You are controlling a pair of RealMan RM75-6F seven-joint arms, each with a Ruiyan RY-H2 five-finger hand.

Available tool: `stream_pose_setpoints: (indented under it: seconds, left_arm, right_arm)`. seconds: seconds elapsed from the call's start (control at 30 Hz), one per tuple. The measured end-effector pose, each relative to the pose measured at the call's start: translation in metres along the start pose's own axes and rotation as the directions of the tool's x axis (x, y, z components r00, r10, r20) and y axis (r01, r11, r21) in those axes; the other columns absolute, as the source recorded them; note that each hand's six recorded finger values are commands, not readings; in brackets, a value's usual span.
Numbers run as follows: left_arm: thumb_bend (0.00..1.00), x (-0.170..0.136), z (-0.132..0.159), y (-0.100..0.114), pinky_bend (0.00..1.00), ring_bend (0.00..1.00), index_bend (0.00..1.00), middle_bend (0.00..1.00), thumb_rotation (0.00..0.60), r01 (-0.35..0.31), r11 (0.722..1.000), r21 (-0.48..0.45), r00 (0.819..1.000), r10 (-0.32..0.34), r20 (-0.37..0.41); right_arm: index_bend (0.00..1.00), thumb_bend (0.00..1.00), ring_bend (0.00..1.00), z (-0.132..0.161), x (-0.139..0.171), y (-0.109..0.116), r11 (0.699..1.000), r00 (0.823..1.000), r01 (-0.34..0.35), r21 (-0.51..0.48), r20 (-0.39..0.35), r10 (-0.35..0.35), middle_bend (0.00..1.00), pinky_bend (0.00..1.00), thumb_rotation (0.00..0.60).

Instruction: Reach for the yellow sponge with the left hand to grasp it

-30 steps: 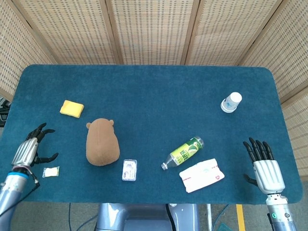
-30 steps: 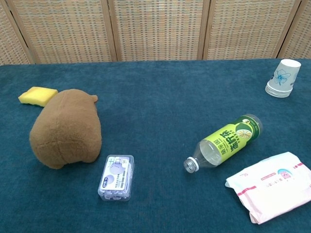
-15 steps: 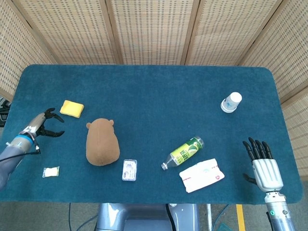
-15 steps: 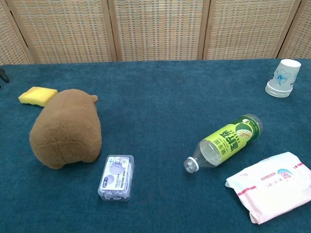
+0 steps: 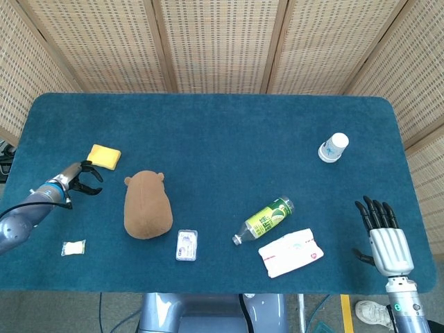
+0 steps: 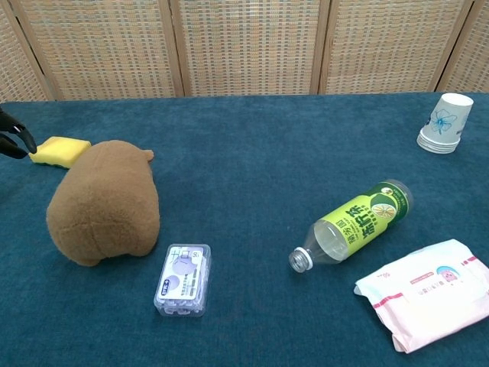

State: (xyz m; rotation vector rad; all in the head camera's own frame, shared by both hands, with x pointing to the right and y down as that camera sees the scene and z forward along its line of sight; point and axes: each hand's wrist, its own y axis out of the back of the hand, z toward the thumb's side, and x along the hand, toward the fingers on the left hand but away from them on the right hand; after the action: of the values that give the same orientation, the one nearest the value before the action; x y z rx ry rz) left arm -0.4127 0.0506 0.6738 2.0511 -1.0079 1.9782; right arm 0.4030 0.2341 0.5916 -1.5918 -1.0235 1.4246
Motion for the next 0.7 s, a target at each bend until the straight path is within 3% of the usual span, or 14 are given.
stream_pose_setpoints:
  seconds: [0.37,0.7]
  left_arm:
    - [0.37,0.013,0.03,-0.014,0.0,0.0,0.48,0.0,0.6,-0.008,1.0,-0.023,1.0,0.008,0.003]
    - [0.37,0.016,0.033,-0.016,0.0,0.0,0.48,0.0,0.6,-0.028,0.999,-0.02,1.0,0.028,-0.013]
  right_arm:
    - [0.0,0.14,0.0,0.0,0.002,0.005,1.0,1.0,0.009,-0.028,-0.01,-0.01,0.0,0.0,0.6]
    - [0.0,0.14,0.0,-0.001,0.002,0.008,0.999,1.0,0.013,-0.049,-0.012,-0.014,0.0,0.0,0.6]
